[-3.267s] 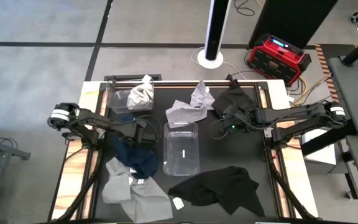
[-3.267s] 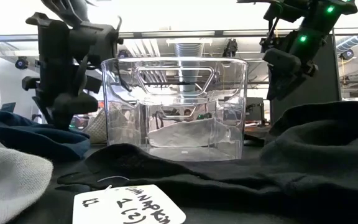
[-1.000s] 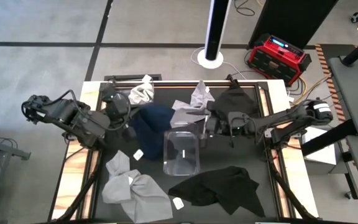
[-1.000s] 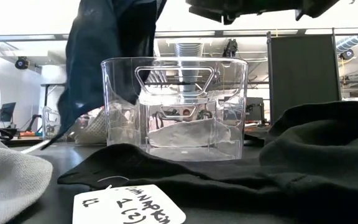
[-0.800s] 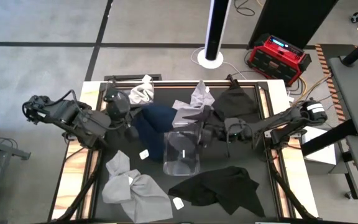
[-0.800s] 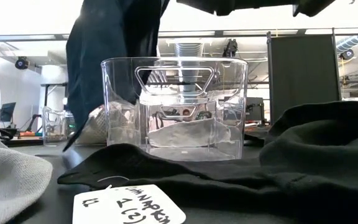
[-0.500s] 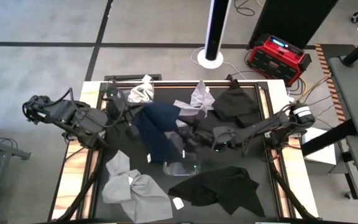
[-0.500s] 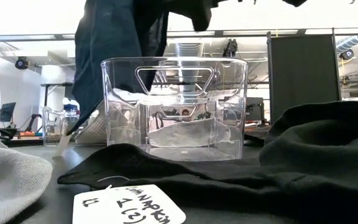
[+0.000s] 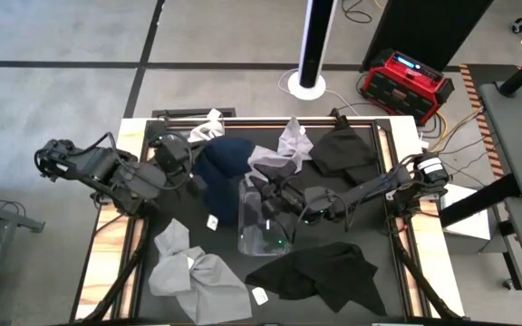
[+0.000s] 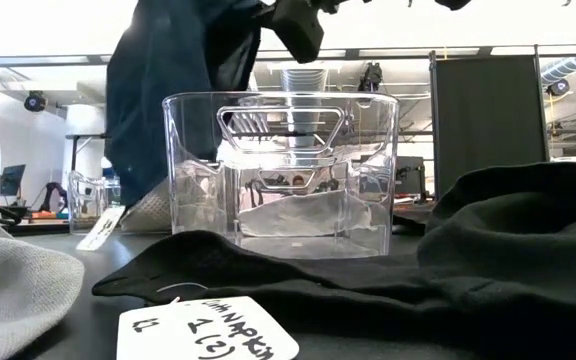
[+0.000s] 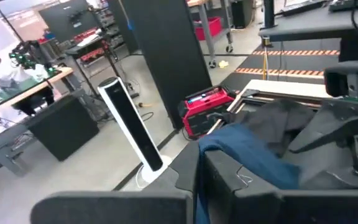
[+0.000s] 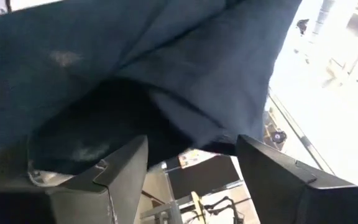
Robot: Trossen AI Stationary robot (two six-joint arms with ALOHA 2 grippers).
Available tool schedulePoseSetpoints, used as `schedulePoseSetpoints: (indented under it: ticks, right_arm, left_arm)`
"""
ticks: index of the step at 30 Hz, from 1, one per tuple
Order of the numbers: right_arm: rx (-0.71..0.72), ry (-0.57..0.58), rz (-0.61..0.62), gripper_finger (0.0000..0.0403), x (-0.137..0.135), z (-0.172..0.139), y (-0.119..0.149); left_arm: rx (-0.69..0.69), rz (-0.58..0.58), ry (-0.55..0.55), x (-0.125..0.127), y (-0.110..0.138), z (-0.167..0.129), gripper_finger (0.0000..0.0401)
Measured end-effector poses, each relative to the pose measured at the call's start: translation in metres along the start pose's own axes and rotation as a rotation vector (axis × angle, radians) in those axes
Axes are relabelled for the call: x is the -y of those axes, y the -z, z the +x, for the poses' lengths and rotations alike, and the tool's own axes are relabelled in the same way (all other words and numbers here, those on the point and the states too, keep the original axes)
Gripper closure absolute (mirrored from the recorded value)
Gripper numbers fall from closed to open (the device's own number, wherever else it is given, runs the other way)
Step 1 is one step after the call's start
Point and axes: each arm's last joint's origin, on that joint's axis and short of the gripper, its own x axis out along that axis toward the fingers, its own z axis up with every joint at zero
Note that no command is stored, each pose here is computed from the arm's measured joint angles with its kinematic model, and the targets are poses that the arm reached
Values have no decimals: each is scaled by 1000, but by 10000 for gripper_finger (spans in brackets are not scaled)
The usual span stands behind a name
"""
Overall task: Sort towels by color in basket
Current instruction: Put the blue towel into the bottom transparent bin
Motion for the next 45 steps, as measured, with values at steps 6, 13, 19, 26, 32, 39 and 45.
schedulePoseSetpoints:
  ticks: [6, 13, 19, 26, 32, 39, 45]
  right_arm:
    - [29, 11, -31, 166, 8, 1, -2]
    - [87, -48, -89, 159, 0, -1, -2]
    - [83, -25, -67, 163, 5, 0, -3]
    - [96, 15, -71, 170, 20, 8, -9]
    - [125, 59, -36, 178, 32, 10, -16]
    - [125, 30, -12, 254, 37, 14, -20]
    - [107, -36, 39, 378, 40, 19, -23]
  left_arm:
    - [-17, -7, 74, 3, 0, 0, 401]
    - [-15, -16, 77, 4, 0, 1, 401]
    - [-15, -30, 108, 5, -1, 1, 401]
    - [-27, -62, 220, 10, -3, 1, 401]
    - [-45, -47, 258, 17, -1, 4, 401]
    - [-51, -38, 258, 21, 0, 5, 401]
    - [-46, -21, 260, 16, -2, 3, 401]
